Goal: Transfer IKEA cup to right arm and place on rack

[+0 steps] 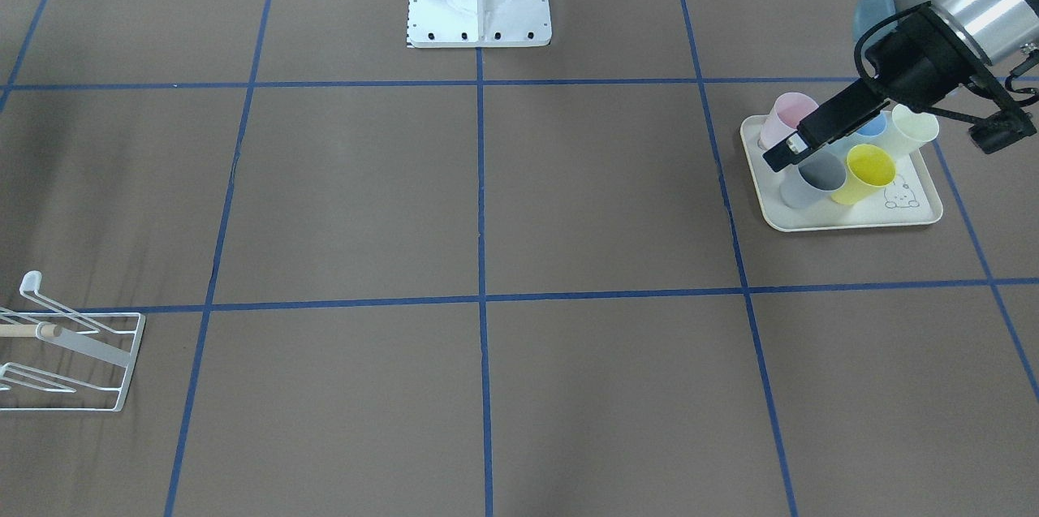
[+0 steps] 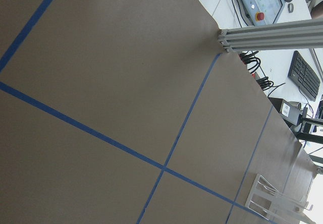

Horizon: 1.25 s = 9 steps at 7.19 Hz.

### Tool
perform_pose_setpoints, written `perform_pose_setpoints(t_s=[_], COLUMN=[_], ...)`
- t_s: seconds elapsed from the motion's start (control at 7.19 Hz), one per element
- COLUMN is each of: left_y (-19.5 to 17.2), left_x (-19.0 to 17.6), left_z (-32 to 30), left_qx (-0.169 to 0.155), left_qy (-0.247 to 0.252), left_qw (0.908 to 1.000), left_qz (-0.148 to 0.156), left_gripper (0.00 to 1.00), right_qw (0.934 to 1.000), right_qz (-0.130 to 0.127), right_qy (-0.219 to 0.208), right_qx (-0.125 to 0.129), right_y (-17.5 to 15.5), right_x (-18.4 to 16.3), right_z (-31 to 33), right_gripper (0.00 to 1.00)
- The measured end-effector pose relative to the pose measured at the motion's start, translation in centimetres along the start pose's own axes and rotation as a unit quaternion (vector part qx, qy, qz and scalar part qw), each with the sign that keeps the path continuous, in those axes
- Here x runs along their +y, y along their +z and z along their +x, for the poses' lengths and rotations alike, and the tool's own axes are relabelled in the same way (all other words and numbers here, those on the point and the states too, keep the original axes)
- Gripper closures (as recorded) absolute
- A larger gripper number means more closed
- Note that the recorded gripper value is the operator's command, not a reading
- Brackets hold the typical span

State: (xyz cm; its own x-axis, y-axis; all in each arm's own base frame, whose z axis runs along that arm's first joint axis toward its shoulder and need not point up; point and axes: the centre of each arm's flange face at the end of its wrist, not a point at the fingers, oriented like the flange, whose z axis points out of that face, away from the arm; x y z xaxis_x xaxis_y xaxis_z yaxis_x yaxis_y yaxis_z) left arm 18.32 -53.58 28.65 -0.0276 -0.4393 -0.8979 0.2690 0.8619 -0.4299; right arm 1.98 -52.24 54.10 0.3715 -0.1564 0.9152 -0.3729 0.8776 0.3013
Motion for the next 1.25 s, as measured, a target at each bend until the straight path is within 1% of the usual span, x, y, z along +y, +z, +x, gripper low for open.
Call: perform_pose_setpoints(t_s=[0.28,0.56,0.7,0.97,1.11,1.25], left_y=[0.0,0.0,0.0,0.0,-0.1,-0.1], left_x=[-0.2,-0.2,-0.2,-0.1,-0.1,-0.1], left_z=[-0.9,-1.2,-1.2,-1.2,-1.2,-1.1], left_qx=[-0.005,-0.006,-0.006,-0.005,-0.004,-0.004], left_qy=[-0.006,-0.008,-0.009,-0.011,-0.011,-0.012], left_qw=[1.0,0.9999,0.9999,0.9999,0.9999,0.9999], left_qz=[0.002,0.003,0.003,0.005,0.006,0.006], left_gripper=[0.0,0.0,0.0,0.0,0.0,0.0], right_qw=[0.999,0.9948,0.9918,0.9853,0.983,0.9819], right_qz=[-0.021,-0.062,-0.085,-0.131,-0.143,-0.148], right_qy=[-0.018,-0.039,-0.042,-0.037,-0.037,-0.037], right_qx=[0.033,0.07,0.086,0.104,0.109,0.111], right_y=[-0.2,-0.3,0.2,2.2,2.5,2.6], right_x=[-0.9,-1.8,-1.5,-0.5,-0.4,-0.4], right_z=[1.4,1.5,1.4,1.5,1.7,1.6], right_gripper=[0.79,0.79,0.79,0.79,0.79,0.8])
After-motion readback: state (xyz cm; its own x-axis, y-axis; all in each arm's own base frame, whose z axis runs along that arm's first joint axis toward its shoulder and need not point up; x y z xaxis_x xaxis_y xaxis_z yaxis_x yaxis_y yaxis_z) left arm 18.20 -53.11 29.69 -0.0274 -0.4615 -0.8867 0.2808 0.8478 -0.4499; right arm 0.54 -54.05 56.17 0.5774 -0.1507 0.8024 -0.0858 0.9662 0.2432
